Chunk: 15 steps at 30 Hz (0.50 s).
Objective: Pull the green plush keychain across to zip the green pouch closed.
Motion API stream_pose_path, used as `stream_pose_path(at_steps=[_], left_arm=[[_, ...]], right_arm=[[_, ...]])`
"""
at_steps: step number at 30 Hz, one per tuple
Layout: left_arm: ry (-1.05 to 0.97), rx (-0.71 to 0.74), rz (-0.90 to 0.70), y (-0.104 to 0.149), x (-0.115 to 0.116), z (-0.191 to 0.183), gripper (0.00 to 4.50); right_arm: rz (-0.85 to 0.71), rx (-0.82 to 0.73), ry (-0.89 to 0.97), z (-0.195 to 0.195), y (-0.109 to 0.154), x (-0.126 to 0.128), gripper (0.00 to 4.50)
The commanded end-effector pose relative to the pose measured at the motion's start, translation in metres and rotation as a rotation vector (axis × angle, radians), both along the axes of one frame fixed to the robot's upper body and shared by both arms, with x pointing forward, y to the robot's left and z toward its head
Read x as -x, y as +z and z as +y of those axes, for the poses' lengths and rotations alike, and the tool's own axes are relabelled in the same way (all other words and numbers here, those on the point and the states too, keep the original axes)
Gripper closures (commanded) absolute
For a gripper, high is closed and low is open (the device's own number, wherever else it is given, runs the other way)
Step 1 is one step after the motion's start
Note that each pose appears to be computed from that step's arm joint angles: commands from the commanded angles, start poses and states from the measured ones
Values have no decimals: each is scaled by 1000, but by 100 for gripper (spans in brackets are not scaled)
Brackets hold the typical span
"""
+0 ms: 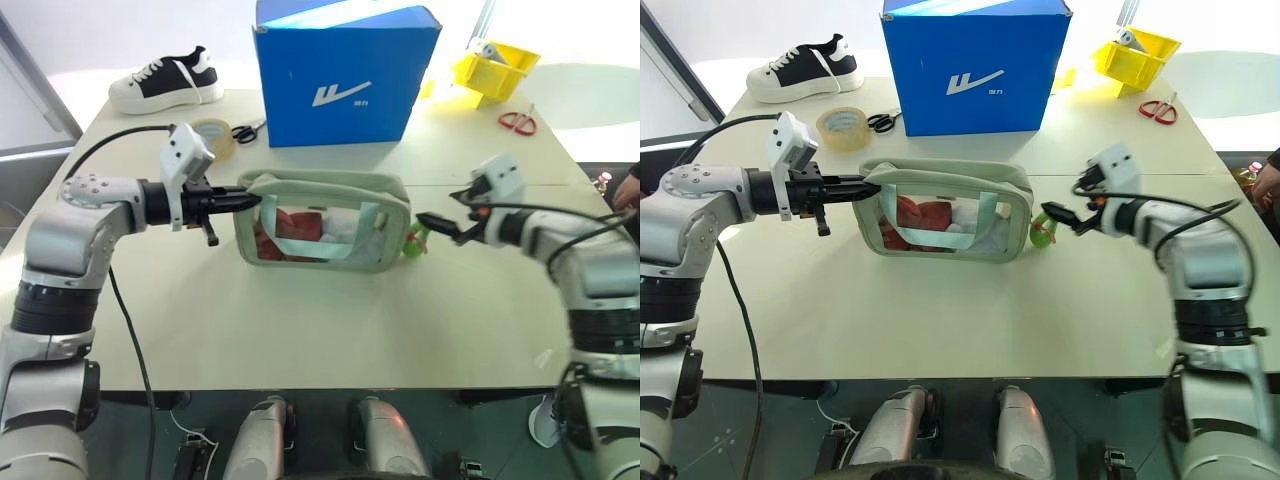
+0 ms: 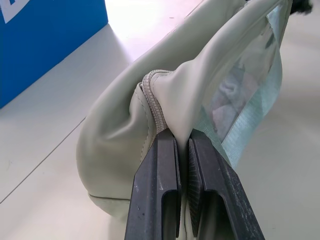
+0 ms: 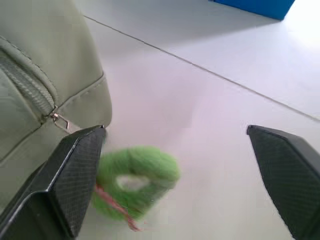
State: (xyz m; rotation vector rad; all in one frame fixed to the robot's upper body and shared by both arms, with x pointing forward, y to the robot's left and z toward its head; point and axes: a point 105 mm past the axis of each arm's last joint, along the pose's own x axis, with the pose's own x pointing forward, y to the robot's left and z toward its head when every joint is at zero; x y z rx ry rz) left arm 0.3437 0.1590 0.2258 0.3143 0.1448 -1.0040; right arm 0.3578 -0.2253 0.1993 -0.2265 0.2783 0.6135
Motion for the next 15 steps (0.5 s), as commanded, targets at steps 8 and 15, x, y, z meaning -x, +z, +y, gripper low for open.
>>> stream_pose_path(at_steps=[8, 15], left_arm=[[60, 77, -22, 31, 7, 33, 6], [266, 152, -57, 43, 9, 73, 6]], right_arm=[[36, -120, 473, 39, 67, 69, 0], [-29, -152, 440, 54, 75, 69, 0]])
